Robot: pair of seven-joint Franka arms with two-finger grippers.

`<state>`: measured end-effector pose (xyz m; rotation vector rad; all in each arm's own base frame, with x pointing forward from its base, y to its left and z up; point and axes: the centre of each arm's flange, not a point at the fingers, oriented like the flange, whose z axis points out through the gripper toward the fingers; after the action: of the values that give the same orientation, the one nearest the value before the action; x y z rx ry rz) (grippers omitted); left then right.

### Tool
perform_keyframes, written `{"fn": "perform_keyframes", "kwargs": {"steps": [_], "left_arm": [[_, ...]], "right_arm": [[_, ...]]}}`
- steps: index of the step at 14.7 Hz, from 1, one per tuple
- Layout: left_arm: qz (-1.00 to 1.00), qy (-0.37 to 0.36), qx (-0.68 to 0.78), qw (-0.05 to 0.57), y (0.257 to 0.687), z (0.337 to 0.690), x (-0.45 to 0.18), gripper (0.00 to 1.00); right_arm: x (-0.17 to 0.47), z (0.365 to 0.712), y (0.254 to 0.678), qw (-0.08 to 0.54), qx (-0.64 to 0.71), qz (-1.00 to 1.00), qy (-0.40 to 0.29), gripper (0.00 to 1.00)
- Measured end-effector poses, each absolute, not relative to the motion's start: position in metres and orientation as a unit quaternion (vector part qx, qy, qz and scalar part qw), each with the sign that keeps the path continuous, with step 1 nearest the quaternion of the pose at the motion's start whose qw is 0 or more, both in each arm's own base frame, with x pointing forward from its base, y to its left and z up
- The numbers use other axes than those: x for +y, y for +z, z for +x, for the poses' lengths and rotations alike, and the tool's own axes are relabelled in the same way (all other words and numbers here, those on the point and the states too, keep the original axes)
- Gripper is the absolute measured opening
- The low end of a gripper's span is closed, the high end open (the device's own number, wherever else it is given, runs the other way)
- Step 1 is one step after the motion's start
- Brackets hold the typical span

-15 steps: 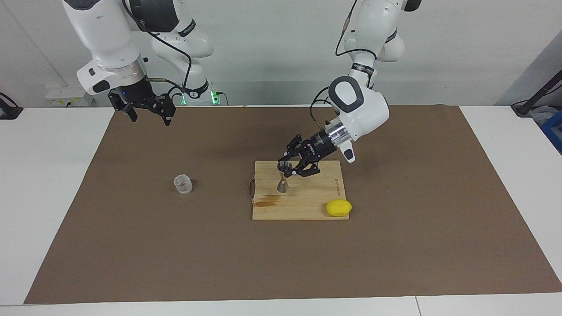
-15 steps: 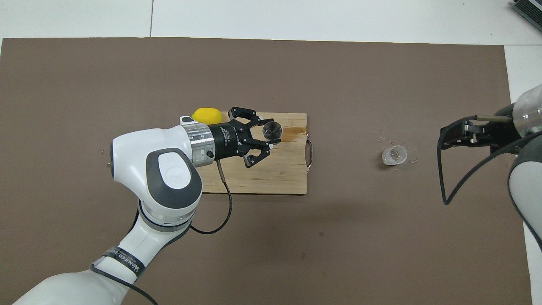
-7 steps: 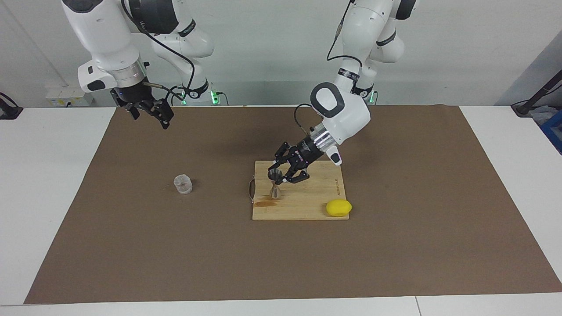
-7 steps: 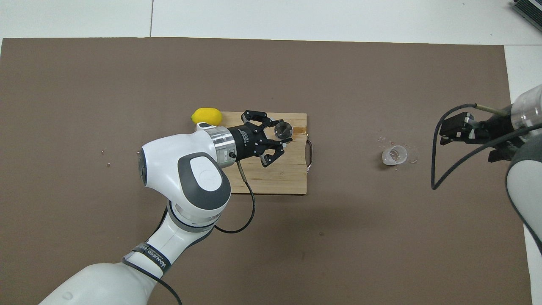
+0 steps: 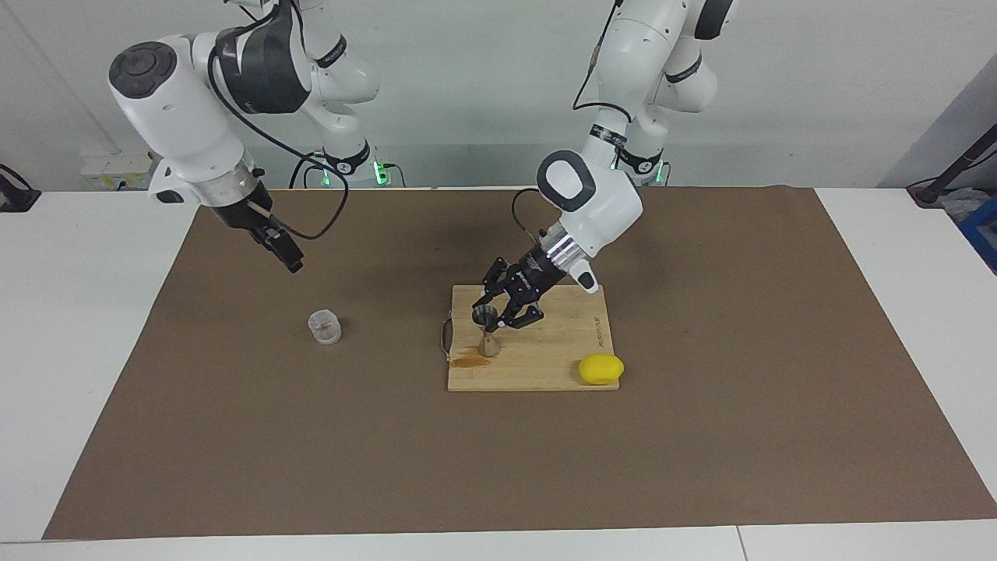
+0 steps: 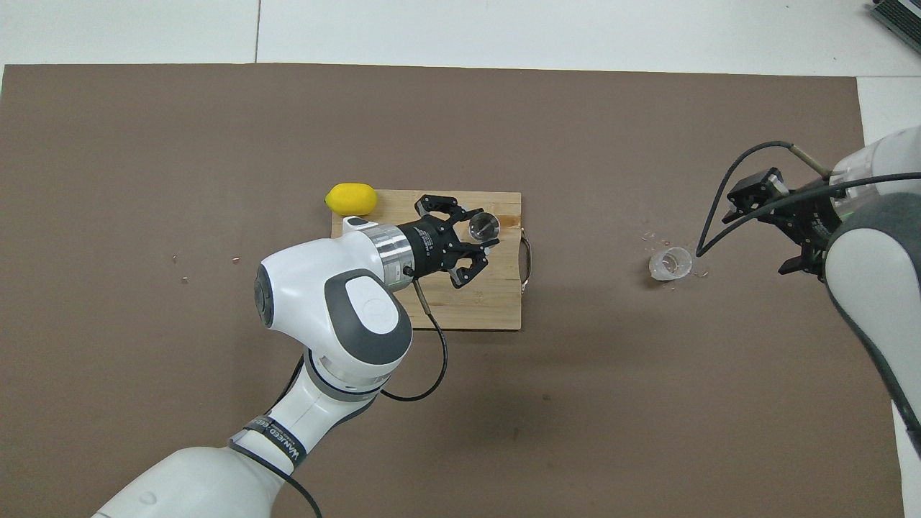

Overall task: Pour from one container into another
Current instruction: 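Release the metal cup while the right gripper reaches the clear cup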

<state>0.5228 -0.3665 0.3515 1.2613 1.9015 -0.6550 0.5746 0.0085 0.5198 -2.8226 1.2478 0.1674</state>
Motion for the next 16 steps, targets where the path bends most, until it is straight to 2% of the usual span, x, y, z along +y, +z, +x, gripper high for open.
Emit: {"fn": "perform_keyframes", "kwargs": {"steps": [3,5,8,13,16], "left_arm": [[0.493,-0.25,0.744,0.376,0.351,0.521,-0.369,0.51],[0.495,-0.25,0.743,0.375,0.351,0.518,-0.372,0.67],[0.5,-0.251,0.74,0.373,0.351,0.513,-0.38,0.99],[0.515,-0.28,0.715,0.38,0.378,0.499,-0.393,1.0],[0.527,-0.317,0.691,0.38,0.406,0.511,-0.364,1.0]], "right_arm": [[-0.02,0.592,0.471,0.056,0.48,-0.871,0.091,1.0],[-0.034,0.603,0.44,0.074,0.523,-0.841,0.112,1.0],[-0.044,0.613,0.409,0.097,0.586,-0.795,0.124,1.0],[-0.059,0.598,0.353,0.135,0.636,-0.742,0.162,1.0],[-0.061,0.588,0.336,0.142,0.641,-0.734,0.176,1.0]]}}
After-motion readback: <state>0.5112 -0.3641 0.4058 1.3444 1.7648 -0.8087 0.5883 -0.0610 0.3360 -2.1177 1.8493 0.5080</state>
